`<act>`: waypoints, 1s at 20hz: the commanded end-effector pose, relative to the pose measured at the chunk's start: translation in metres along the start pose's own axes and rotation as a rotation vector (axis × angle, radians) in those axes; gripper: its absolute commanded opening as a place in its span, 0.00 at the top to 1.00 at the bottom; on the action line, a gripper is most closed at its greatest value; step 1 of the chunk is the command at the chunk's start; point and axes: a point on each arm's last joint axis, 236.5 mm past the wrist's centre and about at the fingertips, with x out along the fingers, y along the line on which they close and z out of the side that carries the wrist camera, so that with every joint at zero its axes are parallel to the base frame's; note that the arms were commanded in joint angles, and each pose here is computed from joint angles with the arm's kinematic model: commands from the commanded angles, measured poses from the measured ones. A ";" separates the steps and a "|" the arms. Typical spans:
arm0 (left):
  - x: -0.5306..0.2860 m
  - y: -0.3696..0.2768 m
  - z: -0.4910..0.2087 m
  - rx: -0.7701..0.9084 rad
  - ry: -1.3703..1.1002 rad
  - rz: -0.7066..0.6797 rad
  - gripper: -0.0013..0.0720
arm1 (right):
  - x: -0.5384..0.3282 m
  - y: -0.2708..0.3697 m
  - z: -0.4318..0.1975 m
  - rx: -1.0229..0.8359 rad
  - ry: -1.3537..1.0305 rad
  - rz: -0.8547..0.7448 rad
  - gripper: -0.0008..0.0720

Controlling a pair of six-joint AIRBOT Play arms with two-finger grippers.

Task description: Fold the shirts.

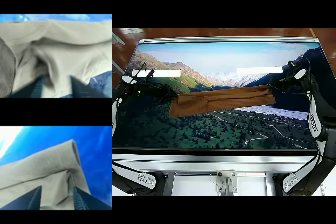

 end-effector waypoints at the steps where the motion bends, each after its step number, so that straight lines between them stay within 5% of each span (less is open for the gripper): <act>1: 0.005 0.006 -0.011 -0.047 0.069 -0.019 0.36 | -0.004 -0.003 0.000 -0.054 0.020 -0.008 0.22; 2: 0.000 0.007 -0.014 -0.054 0.083 -0.025 0.36 | -0.010 -0.009 0.003 -0.059 0.015 -0.026 0.07; 7: -0.026 -0.005 -0.023 -0.030 0.104 -0.047 0.36 | -0.013 -0.049 -0.012 0.143 0.087 -0.027 0.07; 14: -0.047 -0.026 -0.018 0.033 0.055 -0.047 0.36 | 0.030 -0.018 -0.042 0.271 0.201 0.144 0.07; 15: -0.047 -0.029 -0.019 0.057 0.054 -0.048 0.37 | 0.035 -0.017 -0.046 0.278 0.214 0.144 0.11; 16: -0.047 -0.033 -0.019 0.066 0.054 -0.051 0.37 | 0.037 -0.016 -0.049 0.279 0.225 0.144 0.26; 18: -0.043 -0.043 -0.020 0.074 0.059 -0.073 0.37 | 0.036 -0.012 -0.050 0.276 0.229 0.151 0.82; 19: -0.041 -0.051 -0.022 0.083 0.062 -0.090 0.51 | 0.030 -0.007 -0.046 0.263 0.221 0.174 0.89; 20: -0.037 -0.065 -0.024 0.119 0.065 -0.125 0.89 | 0.020 0.003 -0.041 0.231 0.212 0.209 0.89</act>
